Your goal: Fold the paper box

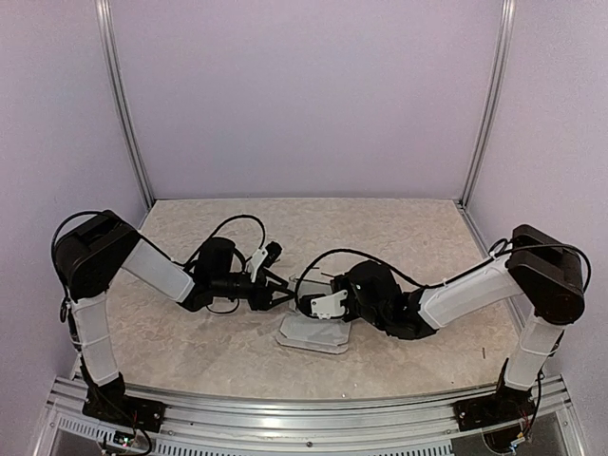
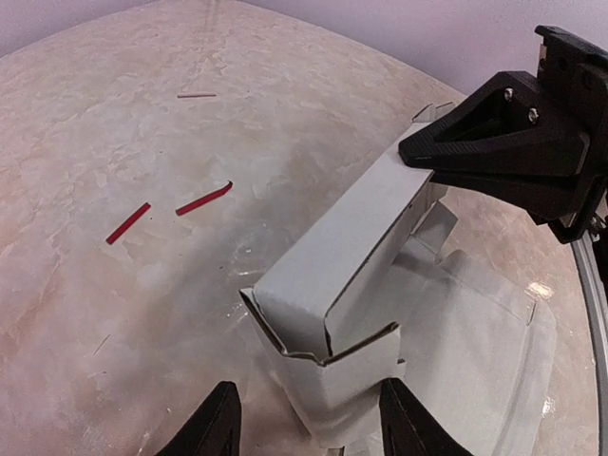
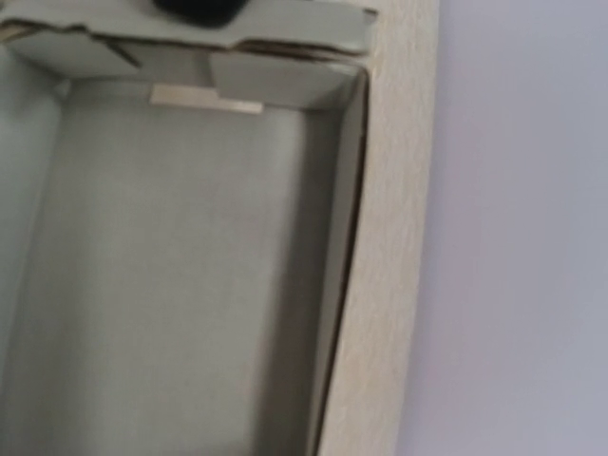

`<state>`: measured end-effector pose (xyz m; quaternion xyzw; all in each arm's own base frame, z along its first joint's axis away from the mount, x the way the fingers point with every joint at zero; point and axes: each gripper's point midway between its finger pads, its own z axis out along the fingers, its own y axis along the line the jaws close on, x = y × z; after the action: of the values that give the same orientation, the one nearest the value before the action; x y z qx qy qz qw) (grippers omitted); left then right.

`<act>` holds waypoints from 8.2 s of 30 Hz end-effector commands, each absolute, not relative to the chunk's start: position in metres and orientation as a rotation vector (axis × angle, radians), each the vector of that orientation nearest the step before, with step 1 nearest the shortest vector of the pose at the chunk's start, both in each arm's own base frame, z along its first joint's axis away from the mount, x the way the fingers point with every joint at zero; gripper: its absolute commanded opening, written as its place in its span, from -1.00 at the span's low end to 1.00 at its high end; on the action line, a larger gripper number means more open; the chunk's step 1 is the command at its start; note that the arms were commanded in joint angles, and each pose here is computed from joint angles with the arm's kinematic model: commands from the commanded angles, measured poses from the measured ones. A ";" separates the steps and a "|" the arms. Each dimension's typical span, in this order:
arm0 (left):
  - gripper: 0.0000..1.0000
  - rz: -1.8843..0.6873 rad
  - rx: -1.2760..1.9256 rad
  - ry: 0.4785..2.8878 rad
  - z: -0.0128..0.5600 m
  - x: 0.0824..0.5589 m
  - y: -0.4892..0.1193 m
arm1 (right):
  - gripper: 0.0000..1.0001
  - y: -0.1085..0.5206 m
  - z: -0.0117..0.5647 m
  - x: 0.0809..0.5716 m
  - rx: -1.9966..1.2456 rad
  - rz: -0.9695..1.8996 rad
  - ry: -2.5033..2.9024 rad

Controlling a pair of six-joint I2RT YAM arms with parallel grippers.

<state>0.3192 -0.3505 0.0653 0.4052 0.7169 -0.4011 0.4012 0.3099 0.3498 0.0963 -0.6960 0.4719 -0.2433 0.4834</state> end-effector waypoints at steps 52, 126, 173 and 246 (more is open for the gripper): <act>-0.05 -0.756 0.787 1.840 0.086 0.367 -0.315 | -1.00 0.345 0.094 0.291 -1.578 -0.875 0.896; -0.58 -0.674 0.898 1.817 0.054 0.342 -0.376 | -0.90 0.356 0.094 0.284 -1.563 -0.895 0.934; -0.73 -0.461 0.996 1.791 0.050 0.330 -0.387 | -0.06 0.362 0.085 0.275 -1.518 1.073 2.204; -0.77 -0.346 0.920 1.792 0.049 0.323 -0.381 | -0.11 0.350 0.113 0.311 -1.369 1.080 2.272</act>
<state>0.3288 -0.3815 0.0521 0.3688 0.7489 -0.1491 0.5300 0.3035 0.3559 0.0910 -0.4778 0.7885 0.3648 0.1303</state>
